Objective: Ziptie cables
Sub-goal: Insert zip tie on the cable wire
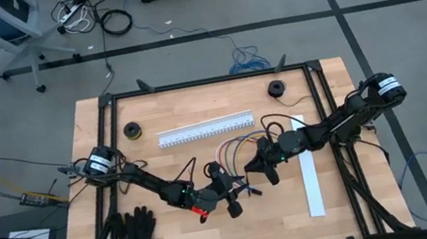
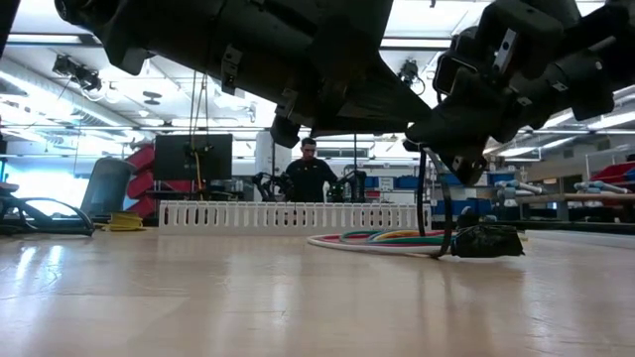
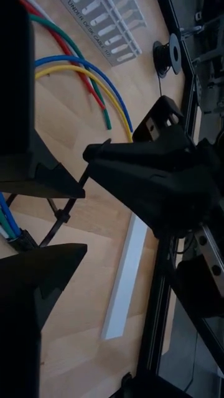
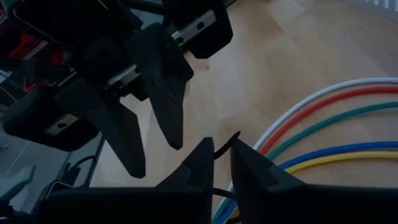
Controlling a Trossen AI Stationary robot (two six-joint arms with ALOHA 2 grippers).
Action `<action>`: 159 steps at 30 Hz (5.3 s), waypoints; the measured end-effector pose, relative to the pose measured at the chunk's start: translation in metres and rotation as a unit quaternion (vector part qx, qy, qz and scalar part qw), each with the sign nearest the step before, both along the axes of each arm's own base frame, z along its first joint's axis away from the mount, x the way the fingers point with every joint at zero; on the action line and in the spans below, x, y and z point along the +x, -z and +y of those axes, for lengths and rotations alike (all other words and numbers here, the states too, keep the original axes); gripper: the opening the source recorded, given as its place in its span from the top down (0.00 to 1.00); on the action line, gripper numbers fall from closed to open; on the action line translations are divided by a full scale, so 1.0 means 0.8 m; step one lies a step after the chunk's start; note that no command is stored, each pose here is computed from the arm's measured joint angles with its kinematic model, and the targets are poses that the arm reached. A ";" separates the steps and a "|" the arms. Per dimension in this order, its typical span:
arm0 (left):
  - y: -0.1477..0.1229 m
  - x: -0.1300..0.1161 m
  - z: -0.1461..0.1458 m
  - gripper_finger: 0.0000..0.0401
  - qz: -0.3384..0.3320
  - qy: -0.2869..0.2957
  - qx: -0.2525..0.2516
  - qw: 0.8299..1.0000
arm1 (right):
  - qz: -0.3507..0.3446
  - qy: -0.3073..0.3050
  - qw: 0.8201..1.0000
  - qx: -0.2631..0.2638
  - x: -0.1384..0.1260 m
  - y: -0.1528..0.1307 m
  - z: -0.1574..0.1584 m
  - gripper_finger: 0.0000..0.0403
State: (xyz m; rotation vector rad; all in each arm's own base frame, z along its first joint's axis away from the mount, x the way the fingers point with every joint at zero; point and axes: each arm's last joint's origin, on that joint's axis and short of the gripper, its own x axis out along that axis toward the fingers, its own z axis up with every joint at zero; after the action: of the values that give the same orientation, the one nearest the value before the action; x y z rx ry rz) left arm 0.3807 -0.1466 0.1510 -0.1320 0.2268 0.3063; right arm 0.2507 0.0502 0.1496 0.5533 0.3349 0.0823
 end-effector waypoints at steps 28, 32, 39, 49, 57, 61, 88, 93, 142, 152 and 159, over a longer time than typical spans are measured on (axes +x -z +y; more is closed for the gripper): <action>0.002 0.000 0.000 0.75 -0.003 -0.008 -0.036 0.999 | -0.019 0.005 1.000 -0.023 0.000 -0.003 0.002 1.00; 0.002 0.003 0.009 0.75 -0.029 -0.039 -0.118 0.992 | -0.020 0.012 0.999 -0.025 0.001 -0.004 0.002 1.00; 0.002 0.005 0.012 0.75 -0.052 -0.061 -0.203 0.976 | -0.031 0.040 0.997 -0.051 0.000 -0.005 0.005 1.00; -0.019 0.027 0.018 0.80 0.002 -0.115 -0.188 0.975 | -0.060 0.057 0.994 -0.068 0.000 -0.012 0.008 1.00; -0.025 0.029 0.019 0.99 -0.002 -0.140 -0.175 0.975 | -0.058 0.055 0.994 -0.073 -0.001 -0.011 0.012 1.00; -0.013 0.031 0.018 1.00 0.006 -0.136 -0.187 0.973 | -0.057 0.055 0.994 -0.077 -0.001 -0.011 0.012 1.00; 0.011 0.034 -0.002 1.00 0.020 -0.090 -0.187 0.978 | -0.008 0.020 0.998 -0.062 -0.018 0.013 0.011 1.00; 0.008 0.034 -0.006 1.00 0.023 -0.073 -0.158 0.984 | -0.006 0.002 0.999 -0.047 -0.022 0.016 0.011 1.00; 0.002 0.054 0.019 1.00 0.075 0.159 -0.062 0.983 | -0.058 -0.236 0.943 -0.229 -0.019 0.018 0.014 0.81; 0.003 0.054 0.020 1.00 0.081 0.170 -0.056 0.980 | -0.065 -0.251 0.937 -0.234 -0.021 0.018 0.024 0.81; 0.003 0.054 0.020 1.00 0.082 0.171 -0.058 0.980 | -0.068 -0.241 0.931 -0.266 -0.022 0.018 0.029 0.81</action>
State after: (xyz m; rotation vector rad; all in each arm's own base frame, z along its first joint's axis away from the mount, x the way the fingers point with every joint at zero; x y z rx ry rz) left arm 0.4237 -0.1306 0.1483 -0.1811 0.4247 -0.0392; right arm 0.2330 0.0731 0.1353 -0.0843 0.3356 0.4881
